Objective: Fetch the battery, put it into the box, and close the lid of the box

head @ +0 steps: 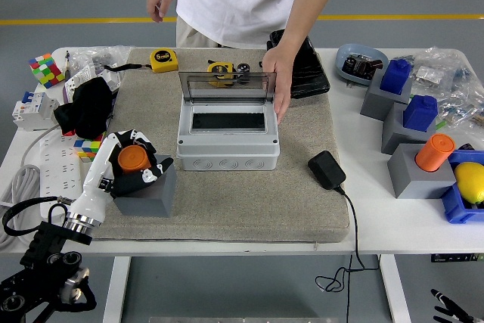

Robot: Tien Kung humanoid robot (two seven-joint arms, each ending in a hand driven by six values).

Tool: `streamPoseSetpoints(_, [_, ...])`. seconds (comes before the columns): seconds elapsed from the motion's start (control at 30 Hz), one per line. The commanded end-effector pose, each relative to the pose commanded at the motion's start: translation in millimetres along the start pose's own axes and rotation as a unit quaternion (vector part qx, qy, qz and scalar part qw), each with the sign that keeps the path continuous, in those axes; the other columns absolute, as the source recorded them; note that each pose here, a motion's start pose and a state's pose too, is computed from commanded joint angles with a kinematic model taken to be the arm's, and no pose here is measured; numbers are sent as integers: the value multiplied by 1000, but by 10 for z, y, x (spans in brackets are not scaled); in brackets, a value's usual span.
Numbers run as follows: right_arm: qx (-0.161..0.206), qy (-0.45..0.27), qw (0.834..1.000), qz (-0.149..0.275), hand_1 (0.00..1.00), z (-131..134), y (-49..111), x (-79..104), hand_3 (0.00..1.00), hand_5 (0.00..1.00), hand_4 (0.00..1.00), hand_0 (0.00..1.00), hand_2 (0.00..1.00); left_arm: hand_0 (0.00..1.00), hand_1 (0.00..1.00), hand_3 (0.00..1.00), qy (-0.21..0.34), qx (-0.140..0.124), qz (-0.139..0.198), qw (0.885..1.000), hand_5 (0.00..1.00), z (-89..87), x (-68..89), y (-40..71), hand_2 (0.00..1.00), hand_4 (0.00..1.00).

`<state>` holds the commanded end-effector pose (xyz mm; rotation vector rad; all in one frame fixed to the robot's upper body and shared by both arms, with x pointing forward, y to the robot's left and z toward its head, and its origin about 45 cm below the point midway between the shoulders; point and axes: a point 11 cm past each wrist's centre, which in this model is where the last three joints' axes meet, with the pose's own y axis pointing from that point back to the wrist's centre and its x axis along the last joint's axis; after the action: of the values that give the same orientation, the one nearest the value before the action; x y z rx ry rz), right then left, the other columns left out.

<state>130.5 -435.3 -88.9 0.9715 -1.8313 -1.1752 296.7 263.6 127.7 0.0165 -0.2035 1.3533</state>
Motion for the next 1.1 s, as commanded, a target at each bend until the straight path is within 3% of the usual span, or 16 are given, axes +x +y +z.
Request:
streamPoseSetpoints(0.3, [0,-1,1000,0,693,-7,1,-2,564,485,932,642,683,14,82,260,-8,-14,-4,1000,2,81,-6,-31,197,693])
streamPoseSetpoints(0.57, [1,-1,1000,1,693,-9,0,-8,563,483,932,642,683,12,75,255,-39,-67,-8,997,2,393,97,-208,192,680])
streamPoseSetpoints(0.77, [0,-1,1000,2,693,1,0,-5,564,481,931,642,683,11,74,246,-85,-127,-52,987,2,783,19,-430,189,670])
streamPoseSetpoints(0.97, [0,-1,1000,3,693,7,-1,-6,564,479,931,642,683,11,74,245,-151,-132,-88,976,2,976,-197,-693,187,659])
streamPoseSetpoints(1.1, [0,-1,1000,2,693,10,-1,-19,564,479,931,642,683,11,74,245,-225,-122,-124,959,2,987,-402,-887,187,659])
